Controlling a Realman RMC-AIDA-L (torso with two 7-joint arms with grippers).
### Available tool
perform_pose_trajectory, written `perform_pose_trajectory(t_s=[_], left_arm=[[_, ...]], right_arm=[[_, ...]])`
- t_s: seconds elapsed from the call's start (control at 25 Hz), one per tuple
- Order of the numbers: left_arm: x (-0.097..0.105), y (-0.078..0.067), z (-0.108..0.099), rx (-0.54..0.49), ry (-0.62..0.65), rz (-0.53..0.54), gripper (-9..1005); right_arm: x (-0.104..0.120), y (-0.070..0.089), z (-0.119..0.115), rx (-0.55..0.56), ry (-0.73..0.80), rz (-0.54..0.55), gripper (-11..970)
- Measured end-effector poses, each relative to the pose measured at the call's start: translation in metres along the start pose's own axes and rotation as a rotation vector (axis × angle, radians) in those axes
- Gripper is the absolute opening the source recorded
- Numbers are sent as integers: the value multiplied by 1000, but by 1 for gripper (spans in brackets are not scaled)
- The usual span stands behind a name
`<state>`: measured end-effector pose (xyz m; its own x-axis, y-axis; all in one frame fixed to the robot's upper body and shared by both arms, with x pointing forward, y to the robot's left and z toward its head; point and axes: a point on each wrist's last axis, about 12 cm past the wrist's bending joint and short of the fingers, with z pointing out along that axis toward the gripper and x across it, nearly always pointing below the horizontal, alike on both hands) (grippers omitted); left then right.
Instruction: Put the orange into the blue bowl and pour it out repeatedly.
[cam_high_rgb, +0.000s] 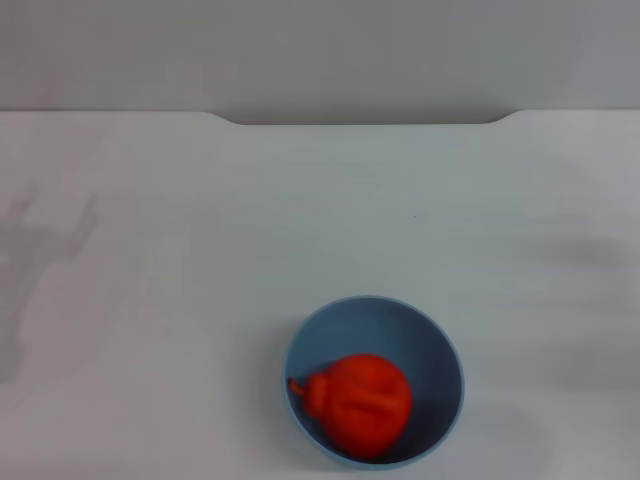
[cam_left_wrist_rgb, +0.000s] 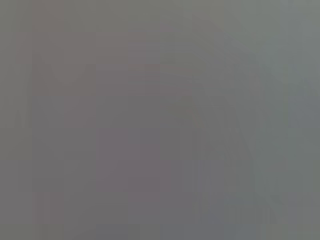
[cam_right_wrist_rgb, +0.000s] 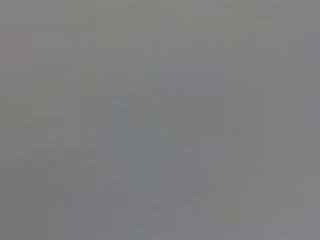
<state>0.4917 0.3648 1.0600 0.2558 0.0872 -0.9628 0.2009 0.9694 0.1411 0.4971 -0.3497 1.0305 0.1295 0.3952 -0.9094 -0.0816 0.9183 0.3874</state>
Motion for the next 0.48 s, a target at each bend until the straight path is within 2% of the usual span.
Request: perform_pose_trajectory(t_s=[0.12,0.24,0.32,0.48], left_arm=[[13,-18,-7,-24,28,239,759],[19,-28,-9,-24,48,362,758],[20,-33,-11,-20,43,382,757],[17,-33,-13,-31,16,277,757]], right_arm=[[12,9,-7,51,-5,-189,593],[16,15,-13,77,-29,-275,593],[15,19,-16,72,-55,-276,593],[16,21,-16,63,-58,-272,592]])
